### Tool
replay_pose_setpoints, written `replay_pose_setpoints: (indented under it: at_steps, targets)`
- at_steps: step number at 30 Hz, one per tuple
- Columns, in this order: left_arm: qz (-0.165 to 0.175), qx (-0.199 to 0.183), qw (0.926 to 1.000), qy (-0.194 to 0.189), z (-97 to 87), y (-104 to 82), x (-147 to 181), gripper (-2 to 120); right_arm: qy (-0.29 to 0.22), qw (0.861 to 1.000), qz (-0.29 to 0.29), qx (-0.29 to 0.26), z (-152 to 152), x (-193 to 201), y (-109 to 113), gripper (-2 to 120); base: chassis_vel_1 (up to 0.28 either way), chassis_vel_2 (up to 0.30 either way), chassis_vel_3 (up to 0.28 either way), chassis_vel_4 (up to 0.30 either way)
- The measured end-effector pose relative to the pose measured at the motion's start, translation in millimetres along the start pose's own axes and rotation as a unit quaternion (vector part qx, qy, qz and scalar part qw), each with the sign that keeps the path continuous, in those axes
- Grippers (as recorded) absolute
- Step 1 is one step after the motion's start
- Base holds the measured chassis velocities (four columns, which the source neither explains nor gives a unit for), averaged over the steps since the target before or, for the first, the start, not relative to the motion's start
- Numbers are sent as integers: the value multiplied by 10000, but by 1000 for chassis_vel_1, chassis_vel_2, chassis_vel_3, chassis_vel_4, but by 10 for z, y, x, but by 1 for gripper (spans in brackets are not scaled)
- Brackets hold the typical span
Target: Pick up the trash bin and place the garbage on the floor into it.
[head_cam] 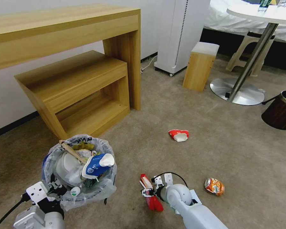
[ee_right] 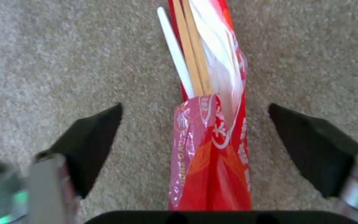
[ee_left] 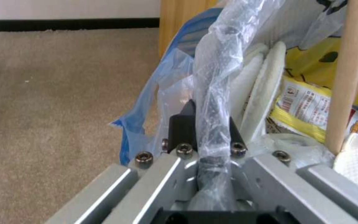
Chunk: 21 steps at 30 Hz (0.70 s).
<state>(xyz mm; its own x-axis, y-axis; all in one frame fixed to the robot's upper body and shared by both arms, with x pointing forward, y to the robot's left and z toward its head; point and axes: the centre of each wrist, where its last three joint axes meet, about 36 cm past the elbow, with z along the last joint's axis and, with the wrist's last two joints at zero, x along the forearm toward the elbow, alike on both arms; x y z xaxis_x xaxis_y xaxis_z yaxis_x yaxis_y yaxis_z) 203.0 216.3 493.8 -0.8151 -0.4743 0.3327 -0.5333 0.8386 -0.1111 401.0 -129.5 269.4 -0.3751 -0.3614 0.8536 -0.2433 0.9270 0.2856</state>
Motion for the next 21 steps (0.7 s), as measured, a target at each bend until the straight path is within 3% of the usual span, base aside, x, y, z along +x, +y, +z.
replay_pose_setpoints:
  at_steps: [2,4,6,16,18,21]
  targets:
    - [-8,5,10000,7,5,1,-8,0,29,10000,36,31,1,-33,2,75,0,0,0,0]
    - [-8,10,10000,10,5,1,-10,0,37,10000,46,48,2,-39,2,71,0,0,0,0]
    - [-6,23,10000,21,5,0,-16,0,47,9999,82,80,-2,-53,-8,60,0,0,0,0]
    - [-3,31,10000,30,11,-6,-22,0,115,9994,247,212,80,-76,-70,28,0,0,0,0]
    - [2,31,10000,37,13,-8,-20,0,131,9992,285,251,105,-79,-88,14,0,0,0,0]
    - [7,29,10000,44,14,-9,-13,0,132,9991,302,253,117,-74,-108,10,0,0,0,0]
